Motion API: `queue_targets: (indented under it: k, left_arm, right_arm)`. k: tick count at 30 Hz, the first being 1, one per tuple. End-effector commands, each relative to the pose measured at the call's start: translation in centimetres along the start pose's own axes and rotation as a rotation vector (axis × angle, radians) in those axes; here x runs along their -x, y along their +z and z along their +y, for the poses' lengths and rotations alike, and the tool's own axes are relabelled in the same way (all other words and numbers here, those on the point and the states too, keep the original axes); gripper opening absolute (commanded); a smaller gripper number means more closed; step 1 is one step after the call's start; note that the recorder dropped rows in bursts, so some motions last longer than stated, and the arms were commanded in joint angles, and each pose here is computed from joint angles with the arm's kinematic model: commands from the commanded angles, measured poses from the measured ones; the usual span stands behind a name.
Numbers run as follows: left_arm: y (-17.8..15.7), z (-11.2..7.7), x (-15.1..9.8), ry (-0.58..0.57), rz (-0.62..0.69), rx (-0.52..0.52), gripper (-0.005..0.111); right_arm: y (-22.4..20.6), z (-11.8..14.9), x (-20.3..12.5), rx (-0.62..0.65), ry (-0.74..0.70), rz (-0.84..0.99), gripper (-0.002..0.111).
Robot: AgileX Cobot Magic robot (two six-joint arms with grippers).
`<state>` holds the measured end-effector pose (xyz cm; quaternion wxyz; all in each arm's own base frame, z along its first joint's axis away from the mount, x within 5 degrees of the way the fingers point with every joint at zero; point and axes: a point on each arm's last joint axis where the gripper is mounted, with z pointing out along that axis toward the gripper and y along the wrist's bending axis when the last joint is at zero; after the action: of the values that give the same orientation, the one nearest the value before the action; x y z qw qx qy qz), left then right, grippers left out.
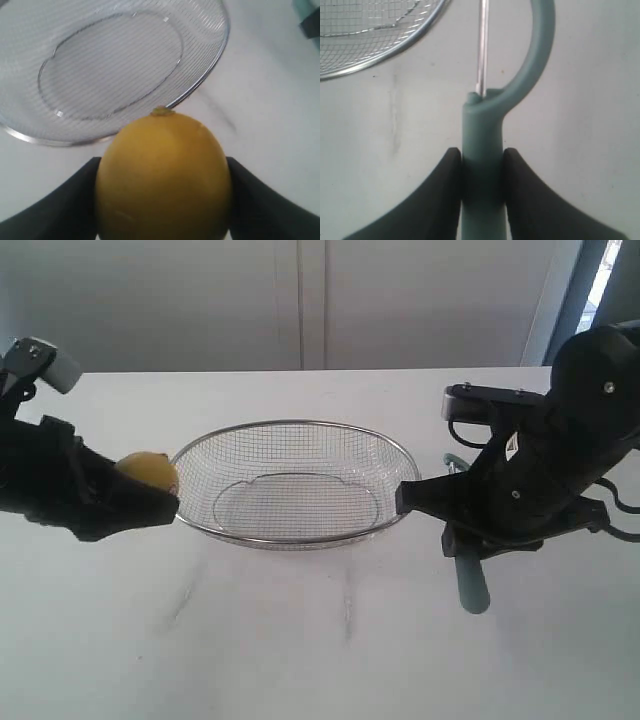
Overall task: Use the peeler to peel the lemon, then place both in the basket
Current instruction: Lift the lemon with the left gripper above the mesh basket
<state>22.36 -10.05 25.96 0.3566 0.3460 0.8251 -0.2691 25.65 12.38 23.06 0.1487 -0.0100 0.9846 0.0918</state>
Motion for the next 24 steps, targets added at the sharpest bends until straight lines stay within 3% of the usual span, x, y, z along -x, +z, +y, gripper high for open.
queue_targets:
  k: [1,9,18,24]
  left_arm:
    - [-0.4,-1.1,1.8,0.087,-0.190,-0.083,0.000]
    - [-0.9,-1.8,3.1,0.185,-0.345,-0.138,0.000]
    - [0.2,-1.4,3.6,0.161,-0.320,-0.228,0.000]
    - [2.1,-1.6,5.6,0.234,-0.303,-0.284,0.000]
  right_arm:
    - [-0.3,0.1,0.2,0.038,-0.055,-0.021,0.000]
    - [-0.4,0.9,-0.1,0.128,-0.138,0.001,0.000]
    - [-0.6,1.1,-0.3,0.147,-0.167,0.011,0.000]
    - [-0.7,0.7,-0.2,0.200,-0.159,0.029,0.000]
